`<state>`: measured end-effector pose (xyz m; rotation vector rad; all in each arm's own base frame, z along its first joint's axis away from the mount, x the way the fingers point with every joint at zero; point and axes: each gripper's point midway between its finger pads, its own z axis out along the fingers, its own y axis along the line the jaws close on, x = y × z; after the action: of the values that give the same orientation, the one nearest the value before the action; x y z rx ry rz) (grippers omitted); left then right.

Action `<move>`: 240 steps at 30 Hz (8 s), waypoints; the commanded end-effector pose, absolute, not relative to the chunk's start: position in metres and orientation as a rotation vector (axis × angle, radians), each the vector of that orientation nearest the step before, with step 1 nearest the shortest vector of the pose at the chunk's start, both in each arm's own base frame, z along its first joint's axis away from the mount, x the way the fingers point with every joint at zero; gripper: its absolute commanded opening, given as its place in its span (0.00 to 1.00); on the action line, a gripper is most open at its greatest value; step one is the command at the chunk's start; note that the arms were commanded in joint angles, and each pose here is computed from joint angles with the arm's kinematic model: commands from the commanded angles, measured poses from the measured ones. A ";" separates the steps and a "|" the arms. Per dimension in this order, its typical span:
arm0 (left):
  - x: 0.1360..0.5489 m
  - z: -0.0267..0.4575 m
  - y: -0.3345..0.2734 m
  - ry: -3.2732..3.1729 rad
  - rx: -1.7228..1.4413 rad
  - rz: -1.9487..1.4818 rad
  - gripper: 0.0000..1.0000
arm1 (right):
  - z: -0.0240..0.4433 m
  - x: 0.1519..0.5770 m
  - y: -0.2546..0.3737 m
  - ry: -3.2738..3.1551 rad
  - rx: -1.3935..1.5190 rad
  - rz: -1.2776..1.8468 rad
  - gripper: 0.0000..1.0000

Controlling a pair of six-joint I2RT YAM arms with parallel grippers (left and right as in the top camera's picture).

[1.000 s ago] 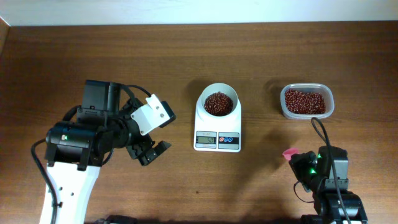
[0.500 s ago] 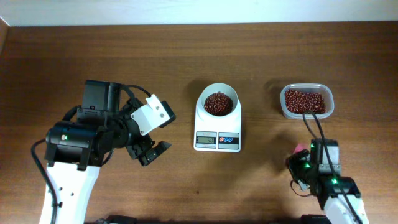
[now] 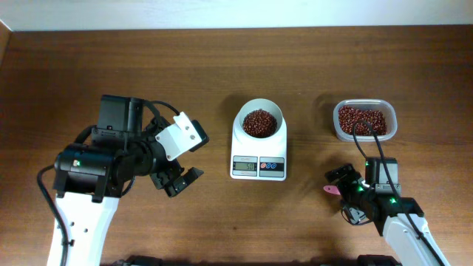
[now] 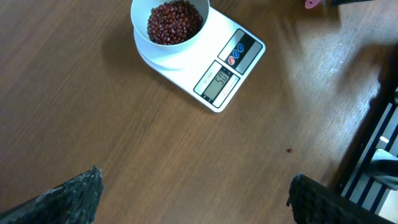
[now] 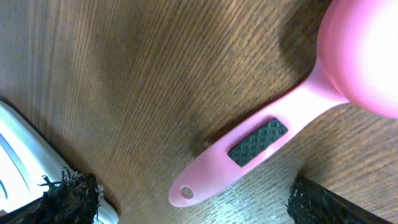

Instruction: Scoop and weigh 50g on scale

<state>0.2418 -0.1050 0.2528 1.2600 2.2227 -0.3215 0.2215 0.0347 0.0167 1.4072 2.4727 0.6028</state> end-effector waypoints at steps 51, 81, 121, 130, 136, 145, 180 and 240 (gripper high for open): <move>0.245 0.254 -0.100 2.222 1.263 -0.277 0.99 | 0.185 0.277 0.025 2.273 0.630 0.509 0.99; 0.245 0.254 -0.100 2.222 1.263 -0.278 0.99 | 0.155 0.216 0.030 2.244 0.432 0.462 0.99; 0.245 0.254 -0.100 2.222 1.263 -0.277 0.99 | 0.167 0.236 0.019 1.711 0.146 0.274 0.99; 0.245 0.254 -0.100 2.222 1.263 -0.277 0.99 | 0.157 0.246 0.016 1.641 0.152 0.263 0.99; 0.245 0.254 -0.100 2.222 1.263 -0.277 0.99 | 0.157 0.246 0.016 1.641 0.152 0.263 0.99; 0.245 0.254 -0.100 2.222 1.263 -0.278 0.99 | 0.157 0.245 0.017 1.643 0.150 0.265 0.99; 0.245 0.254 -0.100 2.222 1.263 -0.277 0.99 | 0.156 0.245 0.017 1.650 0.025 0.146 0.99; 0.245 0.254 -0.100 2.222 1.263 -0.278 0.99 | 0.156 0.246 0.015 1.645 -0.074 0.043 0.99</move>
<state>0.2439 -0.1009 0.2510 1.2584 2.2363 -0.2878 0.2456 0.0140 0.1590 -0.0758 1.6444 0.0358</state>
